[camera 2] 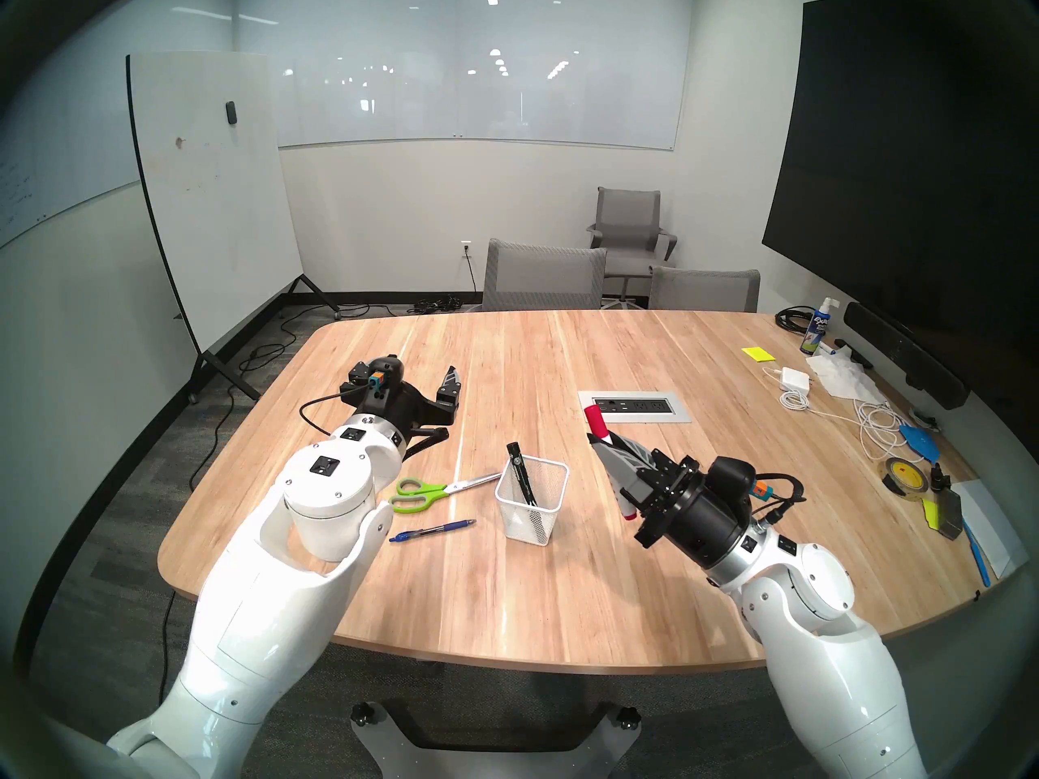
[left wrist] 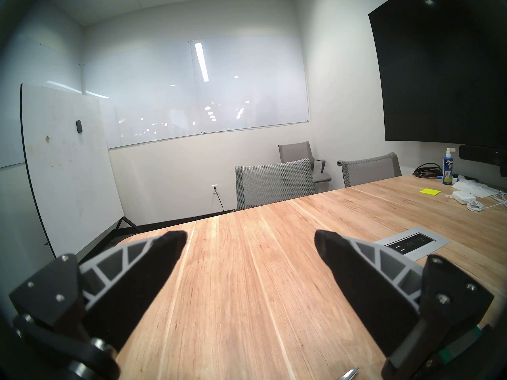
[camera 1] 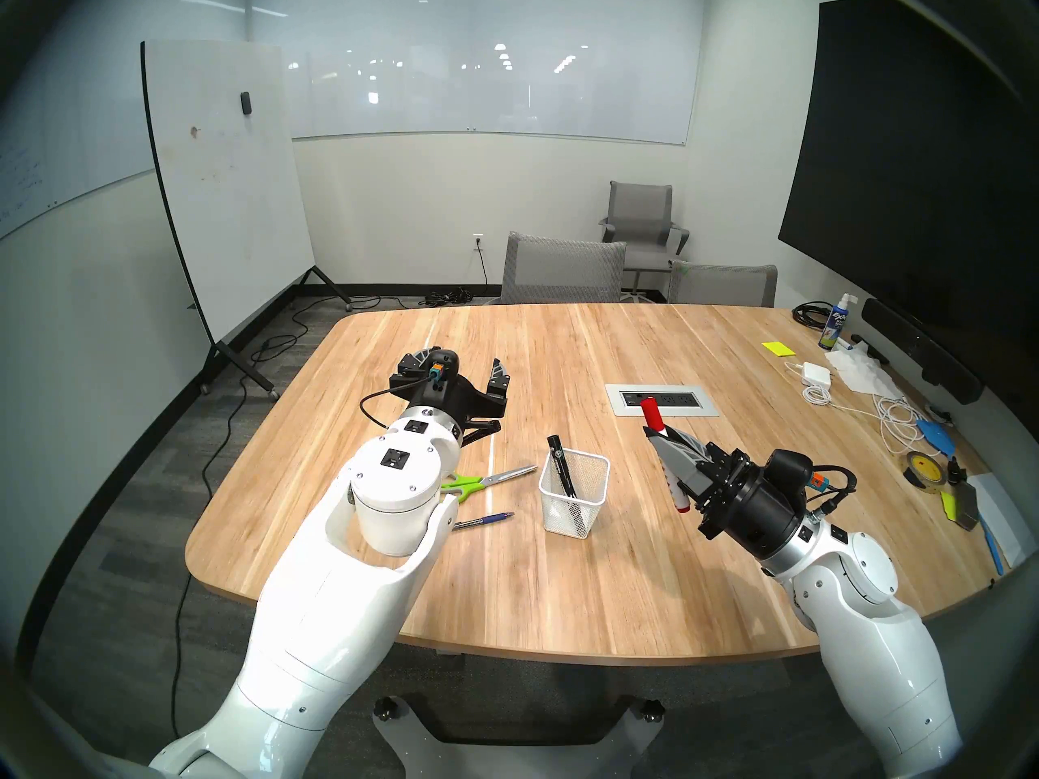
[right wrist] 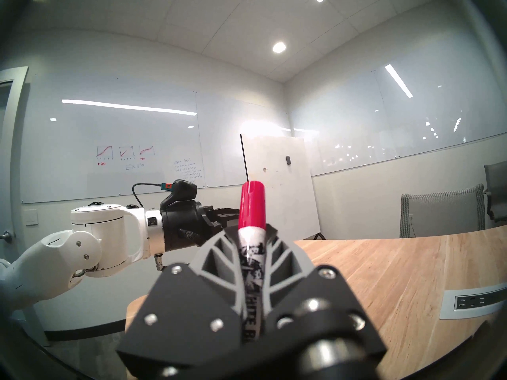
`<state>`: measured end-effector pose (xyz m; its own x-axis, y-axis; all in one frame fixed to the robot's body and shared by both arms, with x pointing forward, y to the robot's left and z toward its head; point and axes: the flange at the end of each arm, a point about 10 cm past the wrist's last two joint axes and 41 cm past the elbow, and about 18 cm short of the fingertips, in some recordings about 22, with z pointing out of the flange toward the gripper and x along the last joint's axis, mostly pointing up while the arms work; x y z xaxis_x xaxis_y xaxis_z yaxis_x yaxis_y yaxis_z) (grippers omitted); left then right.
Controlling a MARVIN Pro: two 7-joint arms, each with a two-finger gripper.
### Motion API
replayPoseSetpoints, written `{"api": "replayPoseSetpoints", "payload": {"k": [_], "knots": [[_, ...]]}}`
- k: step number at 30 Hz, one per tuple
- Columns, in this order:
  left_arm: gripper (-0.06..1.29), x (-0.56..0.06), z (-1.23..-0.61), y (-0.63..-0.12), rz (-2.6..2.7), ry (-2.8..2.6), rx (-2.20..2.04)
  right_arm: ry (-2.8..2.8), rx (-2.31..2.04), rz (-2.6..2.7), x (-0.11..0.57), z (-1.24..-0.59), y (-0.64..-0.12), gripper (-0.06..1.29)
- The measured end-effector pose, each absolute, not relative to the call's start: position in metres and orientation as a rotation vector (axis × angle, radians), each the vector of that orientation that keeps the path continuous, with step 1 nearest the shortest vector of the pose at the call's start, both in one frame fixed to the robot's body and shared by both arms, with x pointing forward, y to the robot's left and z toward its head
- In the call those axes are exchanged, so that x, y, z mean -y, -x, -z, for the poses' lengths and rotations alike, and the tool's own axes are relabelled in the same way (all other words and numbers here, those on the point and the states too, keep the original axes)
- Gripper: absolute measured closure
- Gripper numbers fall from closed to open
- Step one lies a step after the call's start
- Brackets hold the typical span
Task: Place the pen, the marker, and the scissors into the pen holder
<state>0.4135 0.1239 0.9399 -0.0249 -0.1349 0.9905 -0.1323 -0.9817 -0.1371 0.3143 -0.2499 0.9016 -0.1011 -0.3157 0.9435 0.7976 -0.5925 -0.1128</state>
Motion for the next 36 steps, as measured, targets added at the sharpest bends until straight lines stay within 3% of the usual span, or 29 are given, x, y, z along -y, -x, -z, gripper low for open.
{"api": "replayPoseSetpoints", "payload": {"k": [36], "knots": [[-0.04, -0.124, -0.940, -0.414, 2.227, 2.192, -0.300, 1.372, 0.606, 1.740, 0.238, -0.861, -0.321, 1.17]]}}
